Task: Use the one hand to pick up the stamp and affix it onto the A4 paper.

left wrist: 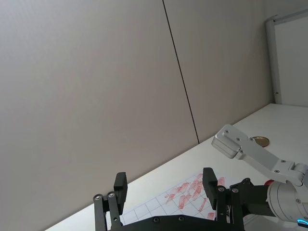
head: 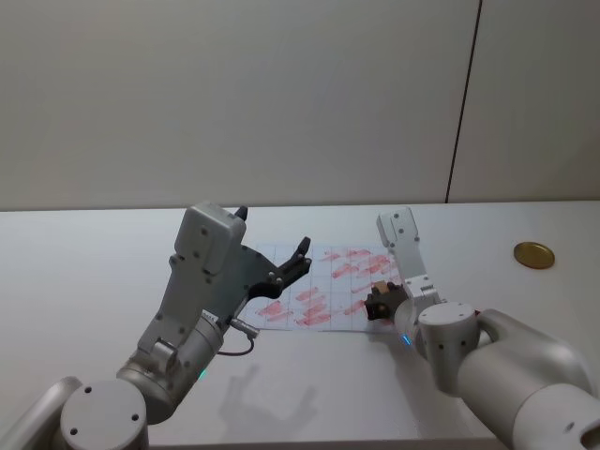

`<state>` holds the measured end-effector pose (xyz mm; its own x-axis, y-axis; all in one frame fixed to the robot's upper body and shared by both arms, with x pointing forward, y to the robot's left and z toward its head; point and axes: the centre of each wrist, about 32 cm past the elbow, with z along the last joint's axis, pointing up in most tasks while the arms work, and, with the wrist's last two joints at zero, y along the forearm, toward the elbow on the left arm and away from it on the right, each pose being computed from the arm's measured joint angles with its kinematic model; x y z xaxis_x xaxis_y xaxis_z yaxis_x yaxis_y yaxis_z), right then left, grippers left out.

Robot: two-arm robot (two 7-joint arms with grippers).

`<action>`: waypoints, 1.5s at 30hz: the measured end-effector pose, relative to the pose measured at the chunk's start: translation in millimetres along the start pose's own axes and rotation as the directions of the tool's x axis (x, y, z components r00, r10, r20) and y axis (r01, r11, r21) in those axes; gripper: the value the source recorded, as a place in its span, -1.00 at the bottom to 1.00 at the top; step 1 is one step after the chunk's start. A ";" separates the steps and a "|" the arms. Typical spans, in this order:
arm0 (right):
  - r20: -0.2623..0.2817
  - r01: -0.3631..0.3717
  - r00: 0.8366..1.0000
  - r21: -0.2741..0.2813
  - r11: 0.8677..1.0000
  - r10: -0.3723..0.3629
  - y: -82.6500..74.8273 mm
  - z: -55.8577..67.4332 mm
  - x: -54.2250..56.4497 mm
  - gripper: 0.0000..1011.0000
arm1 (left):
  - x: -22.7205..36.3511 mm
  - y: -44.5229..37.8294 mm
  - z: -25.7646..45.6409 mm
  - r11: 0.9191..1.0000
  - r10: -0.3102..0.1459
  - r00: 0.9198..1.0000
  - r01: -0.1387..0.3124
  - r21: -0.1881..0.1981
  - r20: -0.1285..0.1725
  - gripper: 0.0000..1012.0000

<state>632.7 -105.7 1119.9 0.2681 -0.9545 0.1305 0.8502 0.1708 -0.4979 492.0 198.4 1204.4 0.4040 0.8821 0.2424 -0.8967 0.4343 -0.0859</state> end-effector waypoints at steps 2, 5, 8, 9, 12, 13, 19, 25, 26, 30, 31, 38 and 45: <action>-0.001 -0.001 1.000 -0.003 1.000 0.001 0.1 0.0 -0.1 -0.56 | 0.0 0.0 0.0 1.000 0.000 1.000 0.000 0.000 0.000 0.96; -0.002 -0.001 1.000 -0.008 1.000 0.001 0.1 -0.5 -0.3 -0.56 | 0.0 0.0 0.0 1.000 0.000 1.000 0.000 0.000 0.000 0.96; -0.005 -0.001 1.000 -0.013 1.000 0.001 0.1 -1.2 -0.1 -0.56 | 0.0 0.0 0.0 1.000 0.000 1.000 0.000 0.000 0.000 0.96; -0.005 -0.001 1.000 -0.014 1.000 0.001 0.2 -1.2 0.0 -0.56 | 0.0 0.0 0.0 1.000 0.000 1.000 0.000 0.000 0.000 0.96; -0.008 -0.001 1.000 -0.017 1.000 0.000 0.2 -1.7 0.3 -0.56 | 0.0 0.0 0.0 1.000 0.000 1.000 0.000 0.000 0.000 0.96; -0.008 0.000 1.000 -0.019 1.000 0.000 0.2 -1.9 0.3 -0.56 | 0.0 0.0 0.0 1.000 0.000 1.000 0.000 0.000 0.000 0.96; -0.019 0.003 1.000 -0.024 1.000 -0.004 0.3 -2.4 2.0 -0.56 | 0.0 0.0 0.0 1.000 0.000 1.000 0.000 0.000 0.000 0.96; -0.041 0.011 0.999 -0.027 1.000 -0.013 0.3 -3.1 5.1 -0.56 | 0.0 0.0 0.0 1.000 0.000 1.000 0.000 0.000 0.000 0.96; -0.045 0.013 0.999 -0.027 1.000 -0.014 0.4 -3.3 5.6 -0.56 | 0.0 0.0 0.0 1.000 0.000 1.000 0.000 0.000 0.000 0.96; -0.061 0.020 0.998 -0.026 0.999 -0.022 0.4 -4.1 8.3 -0.56 | 0.0 0.0 0.0 1.000 0.000 1.000 0.000 0.000 0.000 0.96; -0.064 0.021 0.998 -0.026 0.999 -0.023 0.4 -4.2 8.7 -0.56 | 0.0 0.0 0.0 1.000 0.000 1.000 0.000 0.000 0.000 0.96; -0.077 0.026 0.997 -0.026 0.999 -0.028 0.4 -5.0 11.1 -0.56 | 0.0 0.0 0.0 1.000 0.000 1.000 0.000 0.000 0.000 0.96; -0.086 0.029 0.996 -0.025 0.999 -0.031 0.4 -5.7 12.7 -0.56 | 0.0 0.0 0.0 1.000 0.000 1.000 0.000 0.000 0.000 0.96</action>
<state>633.9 -119.1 1116.5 0.2011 -0.9769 0.0716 0.8464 0.1365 -0.5148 492.0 198.4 1204.4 0.4040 0.8821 0.2424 -0.8967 0.4343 -0.0859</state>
